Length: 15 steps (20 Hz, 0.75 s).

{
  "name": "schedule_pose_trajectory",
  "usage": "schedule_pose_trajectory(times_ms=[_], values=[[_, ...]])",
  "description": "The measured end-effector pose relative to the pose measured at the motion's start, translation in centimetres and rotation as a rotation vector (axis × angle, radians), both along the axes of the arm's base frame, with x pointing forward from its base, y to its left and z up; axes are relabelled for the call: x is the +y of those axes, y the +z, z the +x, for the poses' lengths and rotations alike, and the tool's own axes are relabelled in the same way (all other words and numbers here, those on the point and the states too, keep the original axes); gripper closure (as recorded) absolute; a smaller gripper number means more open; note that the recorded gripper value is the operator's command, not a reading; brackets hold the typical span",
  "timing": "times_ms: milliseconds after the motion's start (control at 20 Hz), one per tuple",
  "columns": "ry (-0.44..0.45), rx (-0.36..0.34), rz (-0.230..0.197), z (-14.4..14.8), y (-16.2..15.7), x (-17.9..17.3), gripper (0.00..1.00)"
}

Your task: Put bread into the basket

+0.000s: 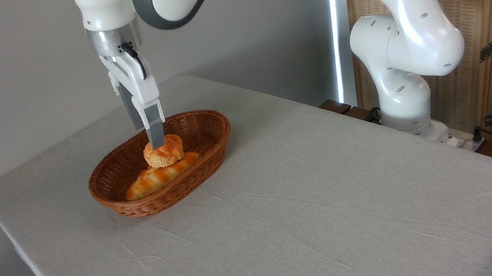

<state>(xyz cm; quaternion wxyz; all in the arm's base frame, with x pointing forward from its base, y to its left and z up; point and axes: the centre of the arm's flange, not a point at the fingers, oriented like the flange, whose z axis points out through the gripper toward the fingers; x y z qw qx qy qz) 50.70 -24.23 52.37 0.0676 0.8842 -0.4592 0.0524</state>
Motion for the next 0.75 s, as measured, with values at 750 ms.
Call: schedule_pose_trajectory(times_ms=[750], values=[[0.269, 0.005, 0.112, 4.4, 3.2, 17.9, 0.00]])
